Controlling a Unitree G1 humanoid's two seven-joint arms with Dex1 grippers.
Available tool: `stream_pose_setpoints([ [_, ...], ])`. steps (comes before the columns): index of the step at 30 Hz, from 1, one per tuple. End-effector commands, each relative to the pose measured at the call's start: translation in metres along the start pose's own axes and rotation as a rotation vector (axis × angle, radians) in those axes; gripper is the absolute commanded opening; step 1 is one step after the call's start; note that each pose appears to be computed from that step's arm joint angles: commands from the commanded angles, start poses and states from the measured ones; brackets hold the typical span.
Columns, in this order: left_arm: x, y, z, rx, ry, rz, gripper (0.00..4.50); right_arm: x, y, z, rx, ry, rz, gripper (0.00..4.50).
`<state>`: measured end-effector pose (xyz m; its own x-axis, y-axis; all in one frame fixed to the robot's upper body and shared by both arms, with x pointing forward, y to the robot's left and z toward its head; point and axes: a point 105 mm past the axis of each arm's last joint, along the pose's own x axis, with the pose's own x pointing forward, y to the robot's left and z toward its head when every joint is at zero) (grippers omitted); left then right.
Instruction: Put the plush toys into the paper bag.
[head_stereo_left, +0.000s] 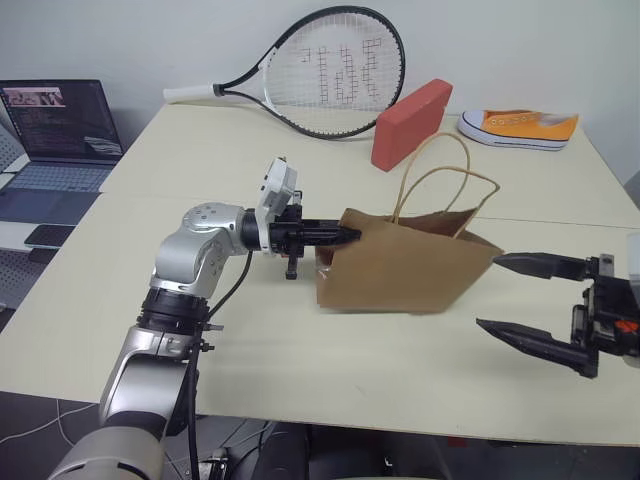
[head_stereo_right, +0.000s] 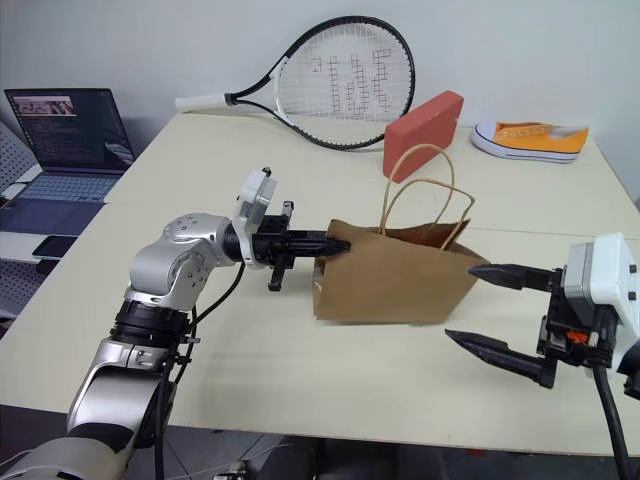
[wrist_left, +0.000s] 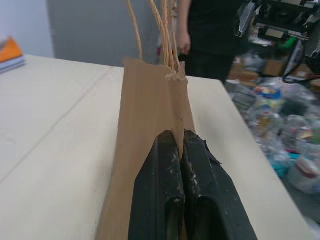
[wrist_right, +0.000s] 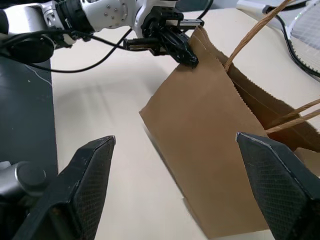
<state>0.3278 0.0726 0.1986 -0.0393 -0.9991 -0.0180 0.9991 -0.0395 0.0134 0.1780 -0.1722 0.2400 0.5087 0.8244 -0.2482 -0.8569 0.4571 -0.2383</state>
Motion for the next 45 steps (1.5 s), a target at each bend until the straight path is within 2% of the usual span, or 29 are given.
stream_pose_setpoints([
  [1,0.005,0.005,-0.013,0.001,0.047,-0.049,0.04,-0.007,0.001,0.006,-0.04,0.019,-0.036,4.04],
  [12,0.001,0.025,-0.027,0.115,0.159,0.005,0.04,-0.003,0.004,0.001,-0.04,0.028,-0.039,4.04],
  [16,-0.003,0.025,-0.022,0.159,0.17,0.0,0.94,-0.002,0.001,0.0,-0.044,0.029,-0.036,4.04],
  [22,-0.015,0.025,-0.014,0.205,0.18,0.032,2.87,-0.001,-0.002,-0.002,-0.049,0.026,-0.026,4.04],
  [26,-0.035,0.023,-0.021,0.219,0.232,0.102,3.98,0.0,-0.01,-0.002,-0.073,0.018,-0.05,4.04],
  [31,-0.064,0.017,-0.026,0.238,0.283,0.233,3.98,0.0,-0.019,-0.006,-0.093,0.034,-0.041,4.04],
  [35,-0.095,0.016,-0.023,0.283,0.388,0.426,3.98,-0.008,-0.033,-0.01,-0.117,0.102,-0.046,4.04],
  [38,-0.121,-0.003,-0.011,0.309,0.416,0.535,3.98,-0.02,-0.049,-0.013,-0.111,0.178,-0.039,4.04],
  [42,-0.15,-0.028,-0.01,0.258,0.471,0.641,3.98,-0.036,-0.071,-0.013,-0.117,0.216,-0.058,4.04],
  [45,-0.159,-0.037,-0.007,0.244,0.485,0.688,3.98,-0.042,-0.08,-0.015,-0.113,0.229,-0.061,4.04],
])
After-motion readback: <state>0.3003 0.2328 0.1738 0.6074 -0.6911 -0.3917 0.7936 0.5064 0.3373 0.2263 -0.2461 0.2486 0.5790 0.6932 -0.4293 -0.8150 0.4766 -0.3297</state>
